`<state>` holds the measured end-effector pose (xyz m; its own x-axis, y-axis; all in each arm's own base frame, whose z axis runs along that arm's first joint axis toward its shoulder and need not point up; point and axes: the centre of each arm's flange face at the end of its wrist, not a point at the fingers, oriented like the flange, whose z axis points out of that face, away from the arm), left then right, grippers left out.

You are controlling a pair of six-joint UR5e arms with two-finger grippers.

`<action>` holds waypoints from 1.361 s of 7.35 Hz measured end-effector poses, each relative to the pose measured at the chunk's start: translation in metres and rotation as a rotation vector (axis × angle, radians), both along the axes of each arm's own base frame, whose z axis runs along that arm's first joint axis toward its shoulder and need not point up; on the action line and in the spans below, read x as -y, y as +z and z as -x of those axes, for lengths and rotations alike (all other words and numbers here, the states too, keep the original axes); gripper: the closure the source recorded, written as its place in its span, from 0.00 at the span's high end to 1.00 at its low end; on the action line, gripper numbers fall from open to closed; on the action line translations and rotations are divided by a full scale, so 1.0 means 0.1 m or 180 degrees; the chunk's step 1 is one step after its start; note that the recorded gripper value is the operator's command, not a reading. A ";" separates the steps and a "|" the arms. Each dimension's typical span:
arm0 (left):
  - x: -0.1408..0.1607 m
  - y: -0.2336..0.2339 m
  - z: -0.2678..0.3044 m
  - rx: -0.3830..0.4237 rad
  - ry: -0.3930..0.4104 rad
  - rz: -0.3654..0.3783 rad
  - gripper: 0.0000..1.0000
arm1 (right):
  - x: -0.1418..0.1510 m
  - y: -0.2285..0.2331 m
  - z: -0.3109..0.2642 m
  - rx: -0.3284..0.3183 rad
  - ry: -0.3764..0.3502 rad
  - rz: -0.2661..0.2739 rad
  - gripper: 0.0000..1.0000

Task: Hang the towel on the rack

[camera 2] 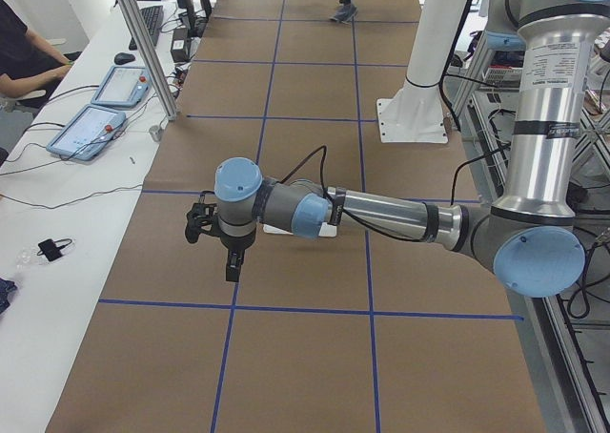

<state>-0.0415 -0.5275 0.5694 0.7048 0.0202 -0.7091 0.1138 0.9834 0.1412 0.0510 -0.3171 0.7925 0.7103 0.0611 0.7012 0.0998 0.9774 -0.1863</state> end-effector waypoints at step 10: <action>0.03 -0.07 0.00 -0.0005 0.0005 -0.0050 0.98 | -0.34 0.24 0.01 0.0127 -0.0336 -0.0108 0.00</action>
